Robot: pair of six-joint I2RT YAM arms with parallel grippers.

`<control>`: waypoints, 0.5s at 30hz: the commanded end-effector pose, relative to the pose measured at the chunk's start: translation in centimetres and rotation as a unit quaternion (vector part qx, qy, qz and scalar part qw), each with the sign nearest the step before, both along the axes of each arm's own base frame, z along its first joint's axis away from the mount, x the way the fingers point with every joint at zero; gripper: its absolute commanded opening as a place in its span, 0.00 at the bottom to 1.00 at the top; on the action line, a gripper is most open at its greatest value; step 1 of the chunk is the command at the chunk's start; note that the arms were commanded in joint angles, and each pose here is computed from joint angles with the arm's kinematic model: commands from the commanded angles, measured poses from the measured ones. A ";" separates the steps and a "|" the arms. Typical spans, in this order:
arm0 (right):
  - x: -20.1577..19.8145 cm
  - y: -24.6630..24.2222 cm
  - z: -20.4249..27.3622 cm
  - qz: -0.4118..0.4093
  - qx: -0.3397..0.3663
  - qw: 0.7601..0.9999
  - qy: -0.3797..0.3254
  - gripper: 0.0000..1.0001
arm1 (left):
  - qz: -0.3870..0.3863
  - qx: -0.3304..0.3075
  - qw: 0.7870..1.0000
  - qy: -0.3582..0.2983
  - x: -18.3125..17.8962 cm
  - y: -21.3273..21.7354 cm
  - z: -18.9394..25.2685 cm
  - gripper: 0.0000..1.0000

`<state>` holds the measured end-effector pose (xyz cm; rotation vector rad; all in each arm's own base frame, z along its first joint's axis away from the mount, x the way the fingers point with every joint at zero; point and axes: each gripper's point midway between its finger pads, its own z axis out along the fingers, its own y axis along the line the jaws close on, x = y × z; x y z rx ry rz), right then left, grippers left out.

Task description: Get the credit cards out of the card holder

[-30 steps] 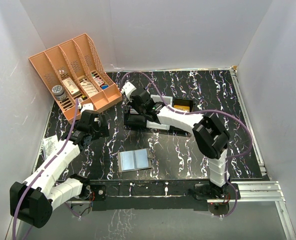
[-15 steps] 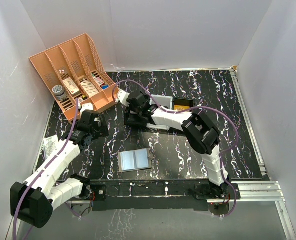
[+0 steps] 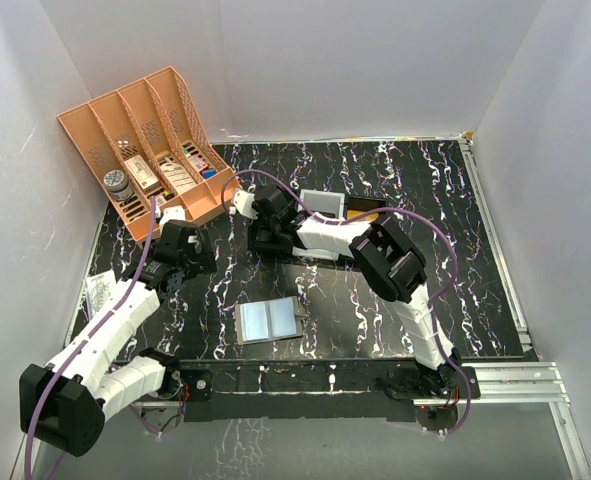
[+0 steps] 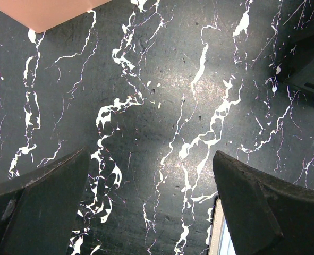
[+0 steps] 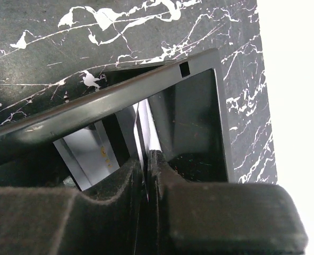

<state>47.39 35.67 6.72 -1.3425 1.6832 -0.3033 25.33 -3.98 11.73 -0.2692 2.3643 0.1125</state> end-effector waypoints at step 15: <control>-0.7 1.0 2.7 0.027 0.074 0.993 0.083 0.24 | -0.001 -0.002 1.000 -0.016 0.4 0.1 1.3 0.99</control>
